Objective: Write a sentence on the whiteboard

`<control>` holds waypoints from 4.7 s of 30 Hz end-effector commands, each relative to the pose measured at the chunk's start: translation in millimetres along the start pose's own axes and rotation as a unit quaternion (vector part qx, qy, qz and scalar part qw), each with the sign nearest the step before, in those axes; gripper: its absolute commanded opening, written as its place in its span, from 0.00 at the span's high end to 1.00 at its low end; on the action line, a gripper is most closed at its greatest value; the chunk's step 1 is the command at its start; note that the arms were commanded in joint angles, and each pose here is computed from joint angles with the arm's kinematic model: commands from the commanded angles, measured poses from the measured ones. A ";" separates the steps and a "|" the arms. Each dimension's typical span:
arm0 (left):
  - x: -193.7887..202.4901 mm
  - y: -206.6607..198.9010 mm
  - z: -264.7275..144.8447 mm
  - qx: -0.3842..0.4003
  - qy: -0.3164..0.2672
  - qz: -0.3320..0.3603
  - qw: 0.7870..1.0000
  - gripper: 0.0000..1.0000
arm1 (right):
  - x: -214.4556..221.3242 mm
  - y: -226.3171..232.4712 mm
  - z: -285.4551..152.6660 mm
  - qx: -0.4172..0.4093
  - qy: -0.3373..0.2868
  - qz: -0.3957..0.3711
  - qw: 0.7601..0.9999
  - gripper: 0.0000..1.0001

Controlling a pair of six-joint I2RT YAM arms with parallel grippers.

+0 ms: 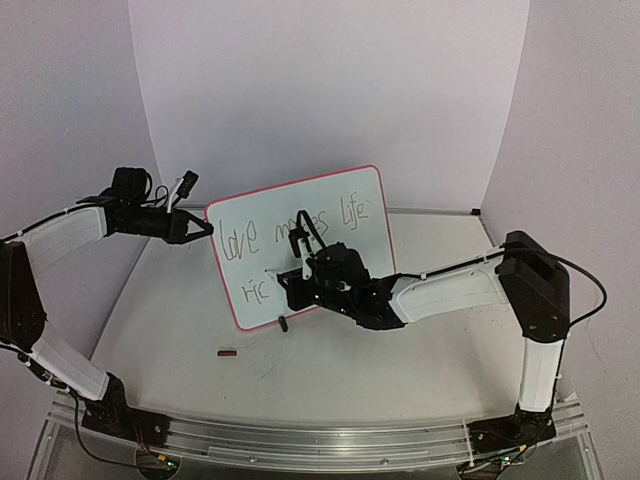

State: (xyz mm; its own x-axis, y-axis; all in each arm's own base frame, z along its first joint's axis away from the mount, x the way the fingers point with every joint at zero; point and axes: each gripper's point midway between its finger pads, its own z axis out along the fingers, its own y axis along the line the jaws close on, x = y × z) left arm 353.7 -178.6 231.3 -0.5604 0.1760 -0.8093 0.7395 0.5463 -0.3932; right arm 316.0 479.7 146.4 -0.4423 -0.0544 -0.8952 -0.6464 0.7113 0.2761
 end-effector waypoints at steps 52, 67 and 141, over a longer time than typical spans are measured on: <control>7.4 4.6 5.6 -0.017 0.023 0.023 0.999 1.00 | 7.9 2.3 -7.4 -0.019 0.006 0.045 0.999 1.00; 8.3 5.6 6.5 -0.016 0.024 0.022 0.999 1.00 | -1.4 2.0 -3.1 -0.014 -0.010 0.041 0.999 1.00; 9.0 4.9 6.8 -0.017 0.025 0.022 0.999 1.00 | 31.7 -21.4 -20.4 0.030 0.017 0.059 0.998 1.00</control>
State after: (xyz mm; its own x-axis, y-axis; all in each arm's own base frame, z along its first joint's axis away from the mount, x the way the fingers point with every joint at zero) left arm 353.5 -178.8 231.3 -0.5595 0.1768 -0.8097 0.7405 0.5454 -0.3927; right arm 294.3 443.5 115.6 -0.5443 -0.0108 -0.8388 -0.5686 0.7399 0.3595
